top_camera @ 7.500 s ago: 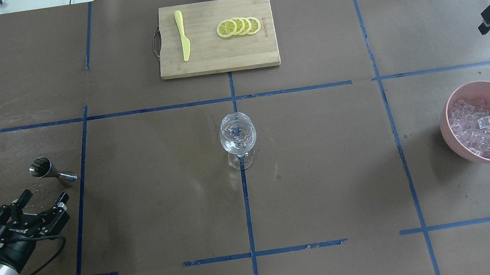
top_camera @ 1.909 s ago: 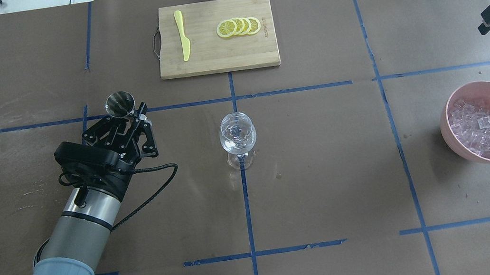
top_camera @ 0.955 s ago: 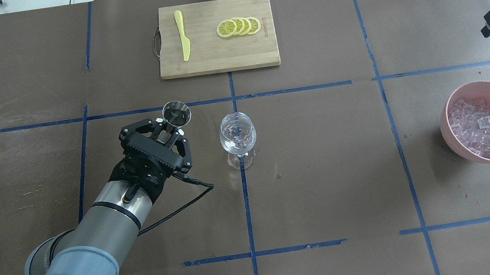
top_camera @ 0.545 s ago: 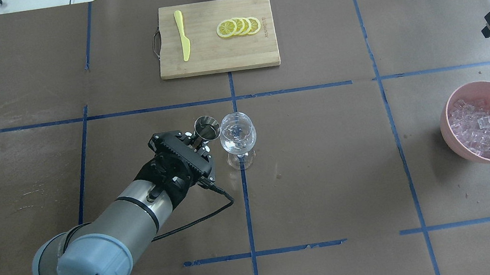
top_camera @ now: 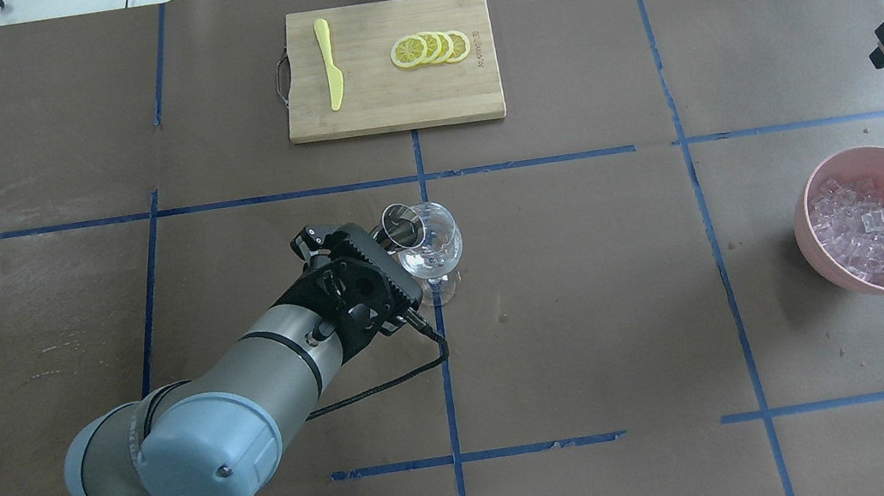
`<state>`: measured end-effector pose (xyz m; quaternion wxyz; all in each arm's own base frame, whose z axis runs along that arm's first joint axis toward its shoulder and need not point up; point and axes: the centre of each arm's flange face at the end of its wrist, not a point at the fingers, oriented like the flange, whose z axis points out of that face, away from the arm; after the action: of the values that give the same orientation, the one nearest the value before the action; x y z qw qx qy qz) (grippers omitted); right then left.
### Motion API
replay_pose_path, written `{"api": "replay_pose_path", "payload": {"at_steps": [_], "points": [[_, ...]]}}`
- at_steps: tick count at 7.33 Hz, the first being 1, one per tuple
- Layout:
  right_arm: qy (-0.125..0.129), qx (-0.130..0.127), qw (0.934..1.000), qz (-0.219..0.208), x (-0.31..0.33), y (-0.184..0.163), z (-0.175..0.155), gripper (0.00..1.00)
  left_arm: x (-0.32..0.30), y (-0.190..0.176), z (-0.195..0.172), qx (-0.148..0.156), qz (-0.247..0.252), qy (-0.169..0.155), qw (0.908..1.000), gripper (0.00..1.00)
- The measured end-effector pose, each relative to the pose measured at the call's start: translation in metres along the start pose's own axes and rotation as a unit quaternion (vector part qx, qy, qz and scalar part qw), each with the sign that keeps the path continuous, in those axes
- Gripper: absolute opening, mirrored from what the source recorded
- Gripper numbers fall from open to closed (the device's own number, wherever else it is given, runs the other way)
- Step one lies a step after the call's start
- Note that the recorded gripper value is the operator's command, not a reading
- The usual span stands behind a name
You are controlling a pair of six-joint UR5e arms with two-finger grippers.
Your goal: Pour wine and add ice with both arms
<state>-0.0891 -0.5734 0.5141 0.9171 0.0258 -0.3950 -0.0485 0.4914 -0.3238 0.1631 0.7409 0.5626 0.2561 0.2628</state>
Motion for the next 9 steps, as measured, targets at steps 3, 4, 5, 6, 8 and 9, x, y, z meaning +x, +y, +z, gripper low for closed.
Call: {"api": "replay_pose_path", "payload": {"at_steps": [3, 4, 5, 6, 8, 9], "points": [[0.000, -0.001, 1.0000, 0.001, 0.001, 0.003, 0.001, 1.00, -0.011, -0.004, 0.002, -0.015, 0.061, -0.012, 0.9979, 0.00], [0.000, -0.002, 1.0000, 0.002, 0.002, 0.003, 0.001, 1.00, -0.011, -0.006, 0.003, -0.019, 0.081, -0.014, 0.9964, 0.00], [0.000, -0.002, 1.0000, 0.002, 0.002, 0.003, 0.001, 1.00, -0.011, -0.007, 0.004, -0.021, 0.097, -0.015, 0.9949, 0.00], [0.000, -0.002, 1.0000, 0.002, 0.002, 0.003, 0.001, 1.00, -0.012, -0.008, 0.005, -0.022, 0.117, -0.016, 0.9927, 0.00], [0.000, -0.001, 1.0000, 0.002, 0.001, 0.003, 0.001, 1.00, -0.017, -0.010, 0.012, -0.028, 0.169, -0.029, 0.9848, 0.00], [0.000, -0.001, 1.0000, 0.002, 0.001, 0.003, 0.001, 1.00, -0.019, -0.012, 0.018, -0.033, 0.211, -0.045, 0.9759, 0.00]]}}
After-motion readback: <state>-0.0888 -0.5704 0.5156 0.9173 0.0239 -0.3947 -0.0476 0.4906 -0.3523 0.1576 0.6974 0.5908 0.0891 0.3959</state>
